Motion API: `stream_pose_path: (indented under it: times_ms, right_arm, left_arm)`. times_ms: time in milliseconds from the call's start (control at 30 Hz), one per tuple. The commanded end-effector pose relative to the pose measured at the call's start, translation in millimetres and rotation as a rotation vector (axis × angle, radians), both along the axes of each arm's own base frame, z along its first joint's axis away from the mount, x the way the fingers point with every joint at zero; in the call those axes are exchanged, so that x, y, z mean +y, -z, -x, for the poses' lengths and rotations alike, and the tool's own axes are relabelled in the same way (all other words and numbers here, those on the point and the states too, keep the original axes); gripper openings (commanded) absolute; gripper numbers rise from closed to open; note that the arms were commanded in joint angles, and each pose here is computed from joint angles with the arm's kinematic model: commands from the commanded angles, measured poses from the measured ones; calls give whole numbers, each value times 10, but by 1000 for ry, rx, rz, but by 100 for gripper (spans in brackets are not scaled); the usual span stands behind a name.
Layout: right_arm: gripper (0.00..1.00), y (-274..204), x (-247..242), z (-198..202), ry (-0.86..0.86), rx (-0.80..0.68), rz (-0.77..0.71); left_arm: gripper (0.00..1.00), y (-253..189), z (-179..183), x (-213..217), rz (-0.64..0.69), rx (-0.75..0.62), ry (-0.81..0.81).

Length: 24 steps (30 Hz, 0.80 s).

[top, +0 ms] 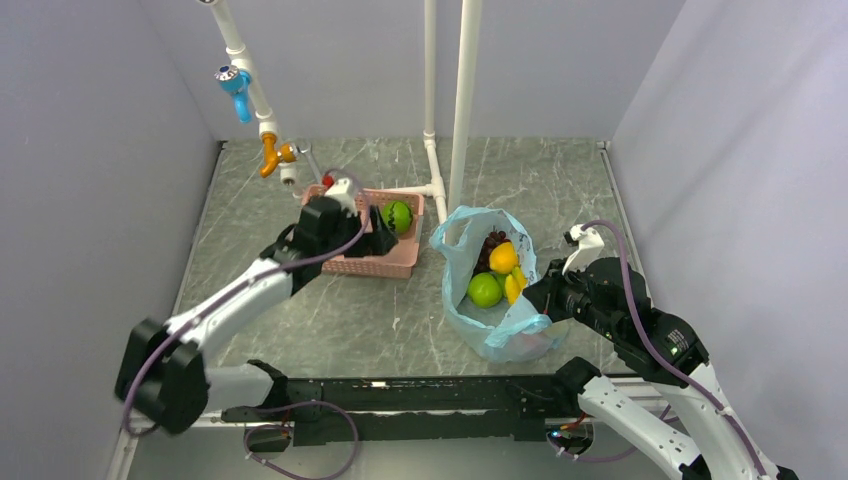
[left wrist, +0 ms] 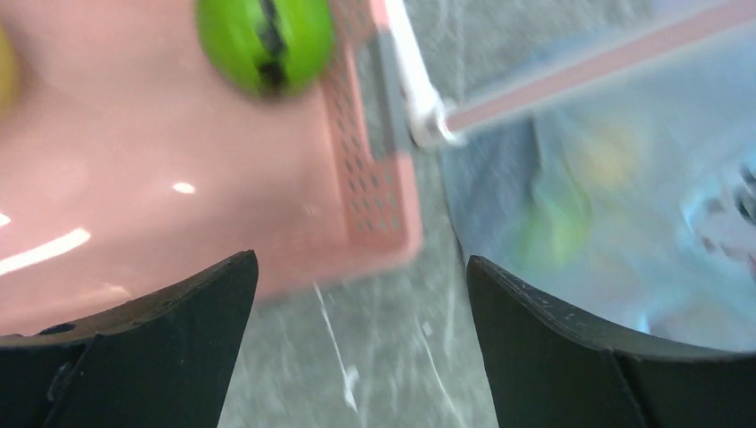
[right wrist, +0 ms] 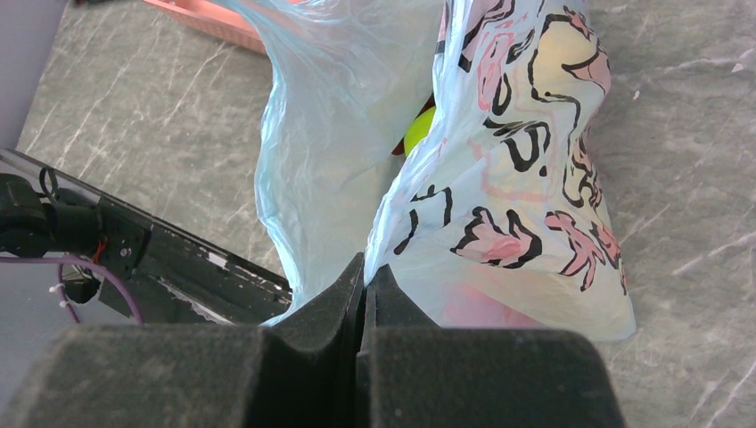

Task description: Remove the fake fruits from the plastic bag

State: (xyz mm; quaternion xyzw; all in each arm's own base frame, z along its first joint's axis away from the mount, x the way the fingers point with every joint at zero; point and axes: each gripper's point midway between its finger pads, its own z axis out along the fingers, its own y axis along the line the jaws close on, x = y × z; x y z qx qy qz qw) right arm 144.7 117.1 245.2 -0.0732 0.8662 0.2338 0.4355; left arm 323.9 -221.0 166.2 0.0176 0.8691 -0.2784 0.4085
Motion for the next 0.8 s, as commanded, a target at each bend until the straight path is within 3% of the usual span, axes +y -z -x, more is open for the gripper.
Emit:
stream_pose_path:
  times_ms: [0, 200, 367, 433, 567, 667, 767]
  right_arm:
    - [0, -113, 53, -41, -21, -47, -24]
    - [0, -120, 65, -41, -29, -51, -26]
    - [0, -118, 68, -37, -32, -53, -27]
    - [0, -125, 72, -36, -34, -52, -28]
    - [0, -134, 64, -18, -34, -54, -33]
    - [0, -159, 60, -9, -33, -60, -40]
    - [0, -199, 57, 1, -34, -69, -50]
  left_arm:
    - [93, -120, 731, -222, 170, 20, 162]
    - [92, -137, 1545, -428, 186, 38, 312]
    - [91, -467, 1970, -829, 286, -157, 482]
    - [89, -558, 2060, -1008, 265, -204, 530]
    - [84, -683, 1995, -1327, 90, -272, 520]
    - [73, -642, 1795, -1484, -38, -237, 451]
    - [64, -730, 1664, -1689, -84, -260, 441]
